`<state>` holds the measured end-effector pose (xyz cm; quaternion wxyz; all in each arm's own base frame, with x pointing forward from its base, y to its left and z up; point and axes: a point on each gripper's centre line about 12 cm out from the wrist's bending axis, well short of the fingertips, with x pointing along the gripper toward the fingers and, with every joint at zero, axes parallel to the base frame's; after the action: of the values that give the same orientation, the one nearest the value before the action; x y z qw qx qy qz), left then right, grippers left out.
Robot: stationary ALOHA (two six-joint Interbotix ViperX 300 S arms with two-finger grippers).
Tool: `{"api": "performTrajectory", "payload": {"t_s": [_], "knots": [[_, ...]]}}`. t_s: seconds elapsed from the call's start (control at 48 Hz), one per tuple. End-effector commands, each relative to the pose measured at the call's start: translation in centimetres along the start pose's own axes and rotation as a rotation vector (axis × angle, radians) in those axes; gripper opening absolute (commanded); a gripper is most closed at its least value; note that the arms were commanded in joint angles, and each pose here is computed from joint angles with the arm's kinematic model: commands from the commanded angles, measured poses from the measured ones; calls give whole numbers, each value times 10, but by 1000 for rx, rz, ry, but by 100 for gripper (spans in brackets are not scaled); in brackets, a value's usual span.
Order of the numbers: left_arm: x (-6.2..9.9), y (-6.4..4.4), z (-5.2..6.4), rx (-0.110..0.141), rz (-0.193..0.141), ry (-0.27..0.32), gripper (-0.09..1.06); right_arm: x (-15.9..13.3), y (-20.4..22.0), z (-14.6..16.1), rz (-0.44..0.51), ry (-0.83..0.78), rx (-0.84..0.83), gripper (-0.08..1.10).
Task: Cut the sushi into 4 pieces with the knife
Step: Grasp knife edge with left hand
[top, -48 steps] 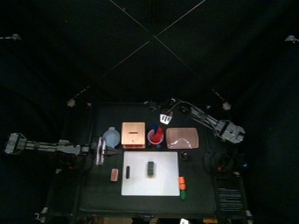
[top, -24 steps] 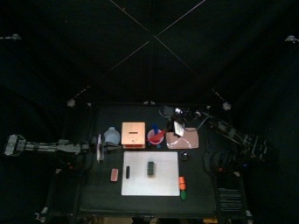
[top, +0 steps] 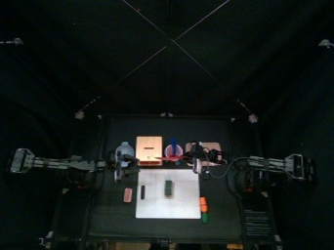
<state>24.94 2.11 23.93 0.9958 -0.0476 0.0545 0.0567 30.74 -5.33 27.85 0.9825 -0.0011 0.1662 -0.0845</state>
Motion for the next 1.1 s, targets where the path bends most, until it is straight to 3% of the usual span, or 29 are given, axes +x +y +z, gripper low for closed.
{"api": "performTrajectory", "payload": {"t_s": [0.021,0.188,0.292,0.5,0.812,1.104], "knots": [[18,0,9,21,0,-15,92,-1,7,6,7,-64,-23,5],[35,-1,-1,47,-6,24,92,0,24,4,45,-104,-64,5],[43,-2,-4,59,-13,13,92,-3,33,4,71,-128,-87,5],[49,-1,-6,65,-12,-24,92,-5,42,7,94,-149,-96,5],[60,-2,-11,74,-17,-10,90,-8,42,10,92,-173,-95,5],[67,-2,-9,82,-18,-18,73,-9,44,9,100,-174,-97,5]]}}
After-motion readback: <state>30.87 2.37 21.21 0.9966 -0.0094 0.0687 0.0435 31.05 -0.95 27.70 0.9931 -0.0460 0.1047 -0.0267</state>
